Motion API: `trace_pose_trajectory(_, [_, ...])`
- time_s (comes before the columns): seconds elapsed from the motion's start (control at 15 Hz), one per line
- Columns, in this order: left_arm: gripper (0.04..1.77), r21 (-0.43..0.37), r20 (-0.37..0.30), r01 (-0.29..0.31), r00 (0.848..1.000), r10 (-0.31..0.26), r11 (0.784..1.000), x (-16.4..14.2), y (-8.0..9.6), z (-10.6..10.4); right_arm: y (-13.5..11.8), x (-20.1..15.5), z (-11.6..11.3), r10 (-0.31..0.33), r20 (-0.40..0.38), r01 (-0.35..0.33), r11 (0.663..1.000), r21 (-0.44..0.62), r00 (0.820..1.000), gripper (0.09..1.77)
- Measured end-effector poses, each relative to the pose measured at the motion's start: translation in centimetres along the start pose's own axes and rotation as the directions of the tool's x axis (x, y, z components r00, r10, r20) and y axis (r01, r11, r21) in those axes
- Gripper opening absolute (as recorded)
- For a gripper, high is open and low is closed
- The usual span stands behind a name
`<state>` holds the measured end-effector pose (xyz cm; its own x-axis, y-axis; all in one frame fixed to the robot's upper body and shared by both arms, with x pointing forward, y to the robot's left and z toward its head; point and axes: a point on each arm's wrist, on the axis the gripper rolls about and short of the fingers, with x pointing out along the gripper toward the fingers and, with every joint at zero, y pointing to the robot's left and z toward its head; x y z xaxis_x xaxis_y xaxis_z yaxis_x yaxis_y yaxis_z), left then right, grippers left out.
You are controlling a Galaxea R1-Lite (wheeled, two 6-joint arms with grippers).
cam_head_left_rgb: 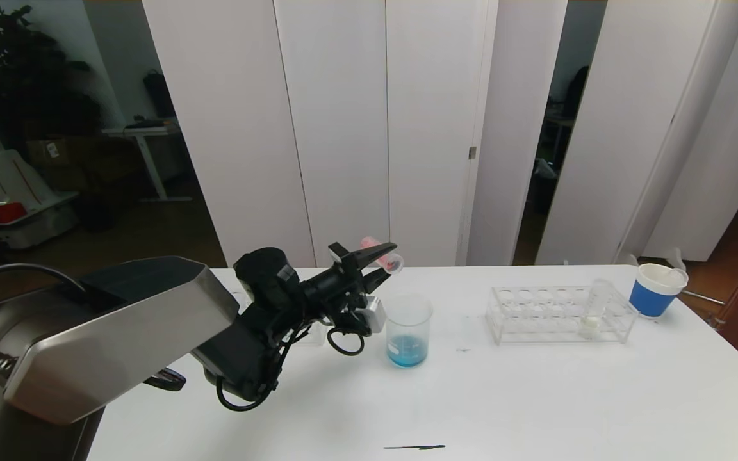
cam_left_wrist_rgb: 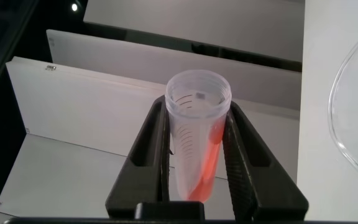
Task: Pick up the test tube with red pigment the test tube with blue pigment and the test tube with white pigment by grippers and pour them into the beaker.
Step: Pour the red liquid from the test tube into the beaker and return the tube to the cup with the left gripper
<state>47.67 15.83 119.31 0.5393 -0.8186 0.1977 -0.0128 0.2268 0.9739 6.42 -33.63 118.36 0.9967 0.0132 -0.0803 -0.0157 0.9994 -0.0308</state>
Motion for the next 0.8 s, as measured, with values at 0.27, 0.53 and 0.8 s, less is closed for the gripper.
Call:
trace_pose_trajectory(0.27, [0.60,-0.001,0.053,0.021,0.998,-0.021,1.000,0.1,-0.9,-0.7,0.0,0.0,0.0,0.000,0.000,0.000,1.000,0.000,1.000,1.75])
trace_pose_trajectory(0.53, [0.60,0.033,0.089,0.004,0.996,-0.007,0.999,0.8,-1.0,-1.2,0.0,0.0,0.0,0.000,-0.001,0.000,1.000,0.000,1.000,1.75])
trace_pose_trajectory(0.8, [0.60,0.055,0.128,-0.015,0.992,0.008,0.998,1.5,-0.6,-1.0,0.0,0.0,0.0,0.000,-0.001,0.000,1.000,0.000,1.000,1.75])
